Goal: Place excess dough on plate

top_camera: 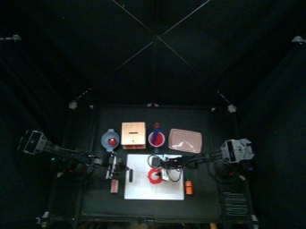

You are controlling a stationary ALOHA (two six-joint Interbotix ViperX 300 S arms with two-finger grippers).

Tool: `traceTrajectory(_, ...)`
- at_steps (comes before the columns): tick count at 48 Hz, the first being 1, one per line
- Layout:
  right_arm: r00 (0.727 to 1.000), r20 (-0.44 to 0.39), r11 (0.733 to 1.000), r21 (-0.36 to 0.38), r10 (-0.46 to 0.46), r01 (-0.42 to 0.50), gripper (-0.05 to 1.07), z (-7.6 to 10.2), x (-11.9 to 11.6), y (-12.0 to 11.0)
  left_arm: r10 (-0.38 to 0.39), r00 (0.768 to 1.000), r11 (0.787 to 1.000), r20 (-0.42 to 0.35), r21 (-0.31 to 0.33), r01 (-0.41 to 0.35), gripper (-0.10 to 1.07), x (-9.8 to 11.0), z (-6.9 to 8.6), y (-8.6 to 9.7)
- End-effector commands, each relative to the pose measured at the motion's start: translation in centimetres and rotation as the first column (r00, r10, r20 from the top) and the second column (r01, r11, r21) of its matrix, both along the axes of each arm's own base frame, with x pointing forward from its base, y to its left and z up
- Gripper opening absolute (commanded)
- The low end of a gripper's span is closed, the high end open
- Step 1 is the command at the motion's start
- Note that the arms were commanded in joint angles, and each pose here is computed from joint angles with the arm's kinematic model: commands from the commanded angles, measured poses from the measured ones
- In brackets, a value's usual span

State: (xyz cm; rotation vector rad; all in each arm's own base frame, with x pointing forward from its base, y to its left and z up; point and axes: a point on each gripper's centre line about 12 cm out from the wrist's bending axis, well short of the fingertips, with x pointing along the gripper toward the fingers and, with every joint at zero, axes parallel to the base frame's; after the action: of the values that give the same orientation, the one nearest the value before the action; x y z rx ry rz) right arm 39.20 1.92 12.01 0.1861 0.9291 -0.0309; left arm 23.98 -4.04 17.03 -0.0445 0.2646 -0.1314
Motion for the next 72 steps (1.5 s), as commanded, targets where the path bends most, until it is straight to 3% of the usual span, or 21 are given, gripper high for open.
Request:
traceTrajectory(1,0.999,0.038,1.000,0.002,-0.006,0.006,0.87,1.1,0.9,-0.2,0.001,1.000,1.000,0.022,-0.005,-0.001,0.29,0.5,0.7,-0.1)
traceTrajectory(24,1.000,-0.009,1.000,-0.006,-0.014,0.014,0.85,-0.7,2.0,-0.8,0.006,1.000,1.000,0.011,-0.006,-0.006,0.29,0.3,0.4,0.0)
traceTrajectory(43,0.997,-0.080,1.000,-0.010,0.009,-0.010,0.69,-1.1,1.4,-0.4,0.006,1.000,1.000,0.009,-0.003,-0.006,0.29,0.2,0.3,0.1)
traceTrajectory(57,0.997,-0.079,1.000,-0.010,0.011,-0.012,0.67,-1.1,1.5,-0.4,0.006,1.000,1.000,0.010,-0.003,-0.006,0.29,0.3,0.3,0.1)
traceTrajectory(72,1.000,0.014,1.000,-0.022,0.015,-0.015,0.67,2.6,1.6,-0.7,0.009,1.000,1.000,0.007,-0.002,-0.009,0.28,0.2,0.2,0.2)
